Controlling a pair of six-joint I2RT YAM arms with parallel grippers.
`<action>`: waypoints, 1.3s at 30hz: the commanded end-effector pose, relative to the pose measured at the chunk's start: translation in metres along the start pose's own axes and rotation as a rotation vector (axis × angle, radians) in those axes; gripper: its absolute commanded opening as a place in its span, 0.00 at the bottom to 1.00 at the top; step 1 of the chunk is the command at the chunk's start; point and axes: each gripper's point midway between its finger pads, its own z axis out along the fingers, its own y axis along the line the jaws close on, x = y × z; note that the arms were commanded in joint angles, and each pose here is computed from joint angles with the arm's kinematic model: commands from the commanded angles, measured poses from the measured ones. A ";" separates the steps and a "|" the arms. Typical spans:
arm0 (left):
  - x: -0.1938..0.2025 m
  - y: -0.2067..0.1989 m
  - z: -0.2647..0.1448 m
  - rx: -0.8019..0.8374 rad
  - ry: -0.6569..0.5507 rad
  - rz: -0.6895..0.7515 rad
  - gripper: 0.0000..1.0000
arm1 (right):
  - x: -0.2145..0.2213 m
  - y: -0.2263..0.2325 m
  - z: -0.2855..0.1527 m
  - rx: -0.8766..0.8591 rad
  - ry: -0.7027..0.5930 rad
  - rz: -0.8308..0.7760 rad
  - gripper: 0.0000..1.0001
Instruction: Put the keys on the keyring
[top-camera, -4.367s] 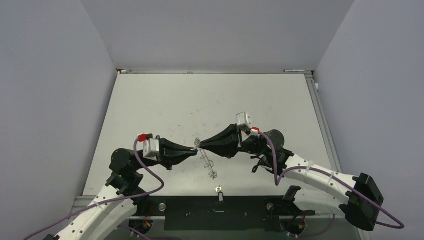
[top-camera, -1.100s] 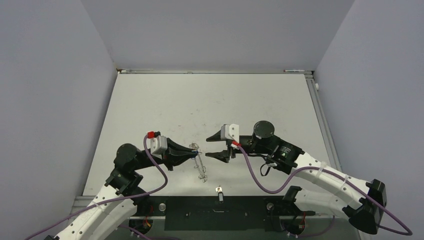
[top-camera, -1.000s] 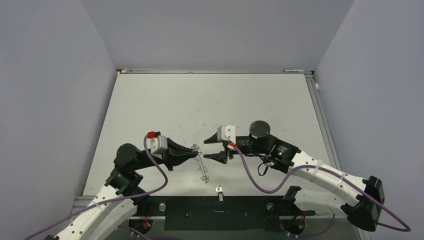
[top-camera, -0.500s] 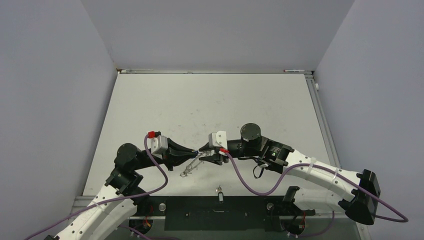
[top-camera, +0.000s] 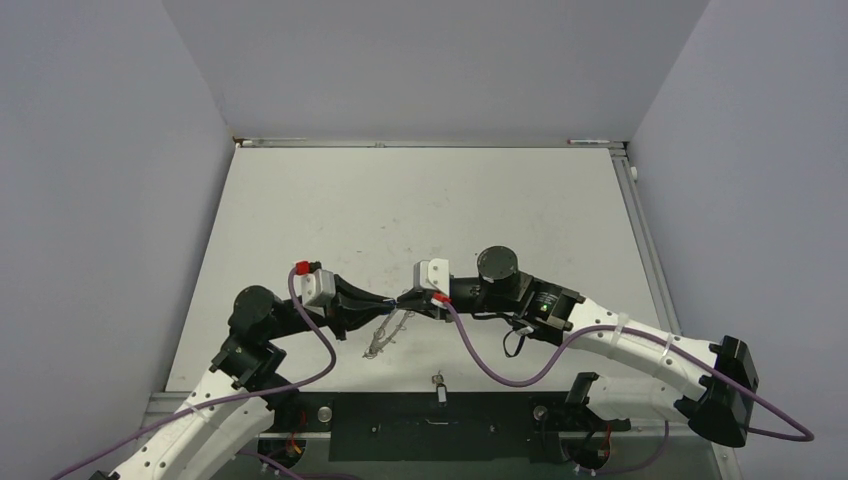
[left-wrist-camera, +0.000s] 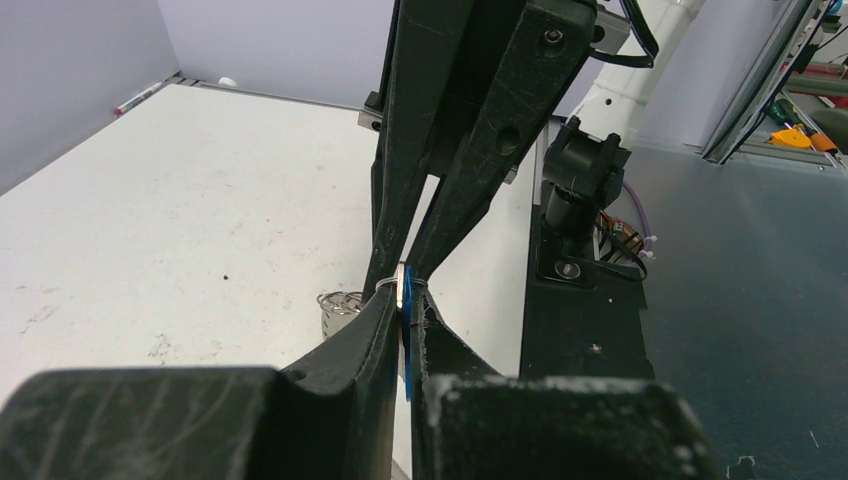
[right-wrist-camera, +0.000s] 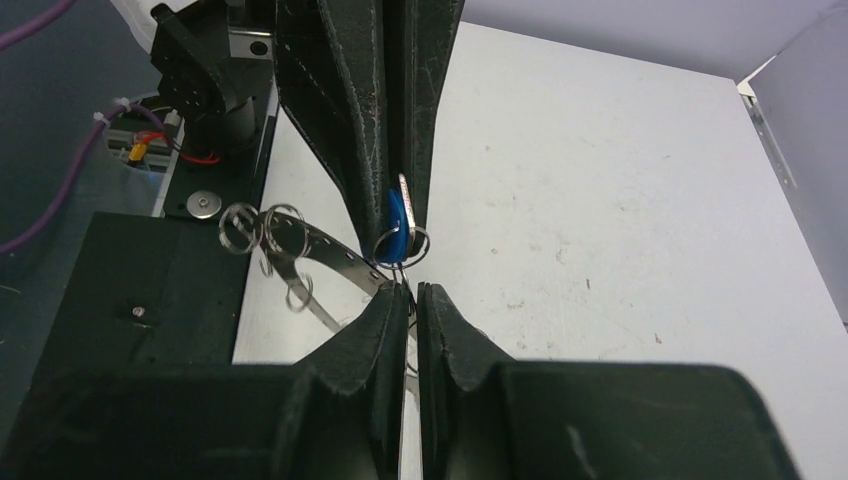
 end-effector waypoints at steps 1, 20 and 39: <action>-0.036 -0.008 0.001 0.026 -0.078 0.081 0.00 | -0.030 -0.016 0.001 0.064 -0.073 -0.052 0.05; -0.037 -0.004 0.000 0.004 -0.081 0.079 0.00 | -0.087 -0.023 -0.053 0.238 -0.345 -0.114 0.05; -0.030 -0.005 0.005 0.032 -0.068 0.023 0.00 | -0.112 -0.027 -0.052 0.267 -0.664 0.010 0.05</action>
